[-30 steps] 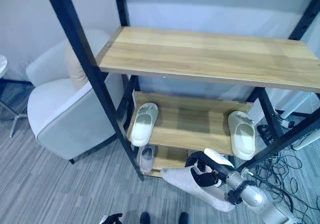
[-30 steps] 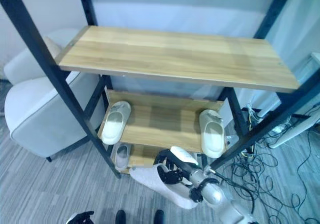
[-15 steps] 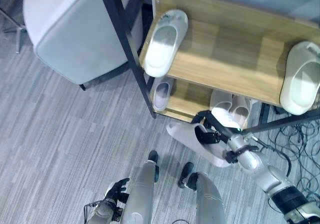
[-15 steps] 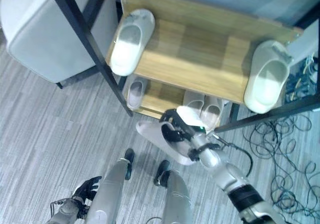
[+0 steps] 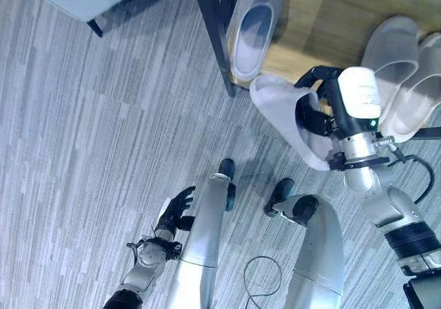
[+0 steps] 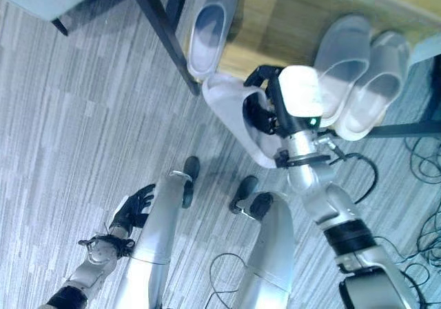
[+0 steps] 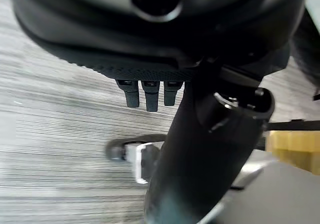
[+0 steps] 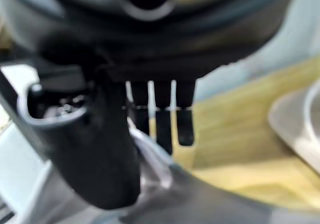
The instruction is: Arrange the slippers neatly on the shoe rack.
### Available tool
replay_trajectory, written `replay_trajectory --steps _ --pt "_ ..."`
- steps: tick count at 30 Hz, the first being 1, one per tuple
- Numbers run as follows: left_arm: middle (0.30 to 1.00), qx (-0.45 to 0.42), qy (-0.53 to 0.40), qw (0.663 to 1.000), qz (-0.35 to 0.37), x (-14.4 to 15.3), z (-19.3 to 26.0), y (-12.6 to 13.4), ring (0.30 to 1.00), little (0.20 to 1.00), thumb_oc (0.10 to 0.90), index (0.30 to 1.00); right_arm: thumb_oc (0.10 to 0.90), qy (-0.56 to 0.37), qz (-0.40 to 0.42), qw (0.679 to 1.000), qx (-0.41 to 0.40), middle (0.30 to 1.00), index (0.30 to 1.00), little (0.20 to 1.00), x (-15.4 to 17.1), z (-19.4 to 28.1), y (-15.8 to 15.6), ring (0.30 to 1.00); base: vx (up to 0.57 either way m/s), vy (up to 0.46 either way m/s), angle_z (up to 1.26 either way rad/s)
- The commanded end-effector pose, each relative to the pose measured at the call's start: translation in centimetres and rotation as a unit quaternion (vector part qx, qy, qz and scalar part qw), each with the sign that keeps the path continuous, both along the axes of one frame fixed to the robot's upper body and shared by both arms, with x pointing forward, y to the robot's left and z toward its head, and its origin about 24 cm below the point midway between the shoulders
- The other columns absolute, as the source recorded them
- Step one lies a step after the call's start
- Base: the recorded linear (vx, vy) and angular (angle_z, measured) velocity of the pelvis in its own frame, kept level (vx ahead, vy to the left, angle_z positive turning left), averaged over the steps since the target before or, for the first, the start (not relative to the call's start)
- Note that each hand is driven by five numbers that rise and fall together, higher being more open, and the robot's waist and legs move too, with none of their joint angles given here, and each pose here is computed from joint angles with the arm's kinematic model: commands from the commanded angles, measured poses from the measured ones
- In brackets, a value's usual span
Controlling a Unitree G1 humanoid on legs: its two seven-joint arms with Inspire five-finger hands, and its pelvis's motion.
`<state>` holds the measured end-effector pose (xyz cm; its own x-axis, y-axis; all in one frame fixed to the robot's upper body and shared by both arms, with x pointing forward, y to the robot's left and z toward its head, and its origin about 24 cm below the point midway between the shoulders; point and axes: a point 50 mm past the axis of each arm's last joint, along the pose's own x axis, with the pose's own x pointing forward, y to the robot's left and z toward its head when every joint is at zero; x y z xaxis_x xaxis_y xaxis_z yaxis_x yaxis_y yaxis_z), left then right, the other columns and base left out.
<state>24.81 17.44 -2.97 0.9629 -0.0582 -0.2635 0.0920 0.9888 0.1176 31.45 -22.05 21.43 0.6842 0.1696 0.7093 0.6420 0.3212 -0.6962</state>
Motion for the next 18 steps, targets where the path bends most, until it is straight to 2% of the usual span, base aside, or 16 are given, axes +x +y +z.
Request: replay_trajectory --steps 1,5,9,13,18 --pt "0.9 0.004 0.001 1.0 0.012 -1.8 -1.0 0.0 0.9 0.9 0.8 0.9 0.4 -0.166 0.036 0.985 -0.019 0.3 0.3 0.3 -2.9 4.7 1.6 0.3 0.12 0.011 0.01" --pt "0.9 0.004 -0.031 0.999 0.018 -1.3 0.5 0.4 0.9 0.9 0.8 0.9 0.4 -0.232 0.044 0.972 -0.005 0.3 0.3 0.3 -4.0 6.9 2.0 0.3 0.12 -0.01 -0.04" --pt "0.9 -0.006 -0.105 0.994 0.03 -0.2 3.9 1.0 0.9 0.9 0.8 0.9 0.4 -0.32 0.053 0.946 -0.021 0.3 0.3 0.3 -5.4 10.9 3.1 0.3 0.18 -0.02 -0.09" --pt "0.9 -0.001 -0.114 0.993 0.017 -0.6 4.4 0.8 0.9 0.9 0.8 0.9 0.4 -0.32 0.06 0.945 -0.03 0.3 0.3 0.3 -5.2 11.4 3.8 0.3 0.13 0.018 -0.16" --pt "0.9 -0.01 -0.111 0.994 0.006 -2.1 4.6 0.8 0.9 0.9 0.8 0.9 0.4 -0.294 0.046 0.953 -0.059 0.3 0.3 0.3 -3.1 12.9 5.0 0.3 0.08 0.035 -0.2"
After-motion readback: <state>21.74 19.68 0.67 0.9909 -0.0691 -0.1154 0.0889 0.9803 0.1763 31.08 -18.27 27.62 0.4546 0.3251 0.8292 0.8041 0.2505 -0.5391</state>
